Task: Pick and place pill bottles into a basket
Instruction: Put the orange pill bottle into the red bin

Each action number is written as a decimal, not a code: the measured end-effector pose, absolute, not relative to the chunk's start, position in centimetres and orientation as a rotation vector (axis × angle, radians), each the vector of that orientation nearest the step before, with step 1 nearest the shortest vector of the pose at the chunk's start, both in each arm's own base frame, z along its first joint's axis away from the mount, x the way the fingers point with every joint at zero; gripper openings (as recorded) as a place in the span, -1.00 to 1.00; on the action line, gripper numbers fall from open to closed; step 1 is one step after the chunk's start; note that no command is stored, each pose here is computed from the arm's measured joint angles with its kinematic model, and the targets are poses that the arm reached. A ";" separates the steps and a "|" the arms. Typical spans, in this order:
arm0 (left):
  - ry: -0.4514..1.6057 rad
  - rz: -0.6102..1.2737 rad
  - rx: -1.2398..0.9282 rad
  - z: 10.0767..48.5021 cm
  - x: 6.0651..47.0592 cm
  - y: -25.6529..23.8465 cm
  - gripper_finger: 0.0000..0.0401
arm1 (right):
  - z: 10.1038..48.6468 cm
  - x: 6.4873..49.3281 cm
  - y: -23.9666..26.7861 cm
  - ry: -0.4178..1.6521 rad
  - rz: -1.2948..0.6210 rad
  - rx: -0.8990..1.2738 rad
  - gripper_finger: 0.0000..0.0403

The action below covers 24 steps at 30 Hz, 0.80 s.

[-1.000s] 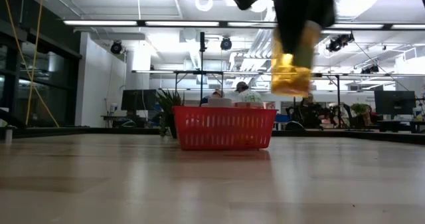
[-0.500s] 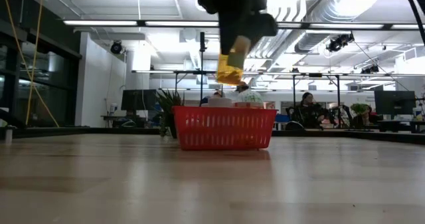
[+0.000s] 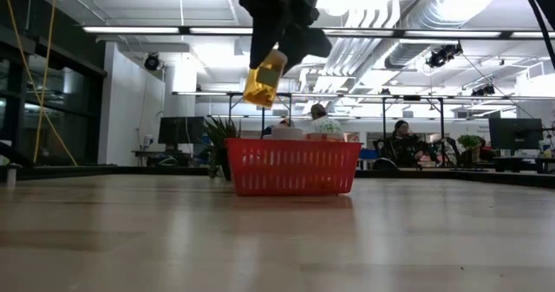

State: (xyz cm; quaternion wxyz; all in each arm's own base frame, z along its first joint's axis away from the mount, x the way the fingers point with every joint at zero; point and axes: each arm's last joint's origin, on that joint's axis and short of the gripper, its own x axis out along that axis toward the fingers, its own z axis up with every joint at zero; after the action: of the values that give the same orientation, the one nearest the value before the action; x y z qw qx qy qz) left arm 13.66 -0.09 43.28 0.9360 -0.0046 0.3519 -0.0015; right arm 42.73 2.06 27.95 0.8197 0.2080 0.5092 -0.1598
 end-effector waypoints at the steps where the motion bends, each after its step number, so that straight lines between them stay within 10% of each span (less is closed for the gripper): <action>1: 0.719 -0.002 -0.009 43.3 13.7 -0.1 0.58 | 28.0 42.8 2.0 1.079 -0.340 0.445 -0.05; 24: 0.711 0.008 -0.006 43.3 13.7 -0.1 0.58 | 22.7 45.4 3.0 1.147 -0.299 0.456 0.03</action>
State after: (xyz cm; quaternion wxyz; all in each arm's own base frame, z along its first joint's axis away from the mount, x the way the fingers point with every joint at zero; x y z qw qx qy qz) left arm 13.73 -0.06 43.34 0.9374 -0.0029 0.3482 0.0038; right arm 45.37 2.99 22.68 0.8050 0.2130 0.5357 -0.1398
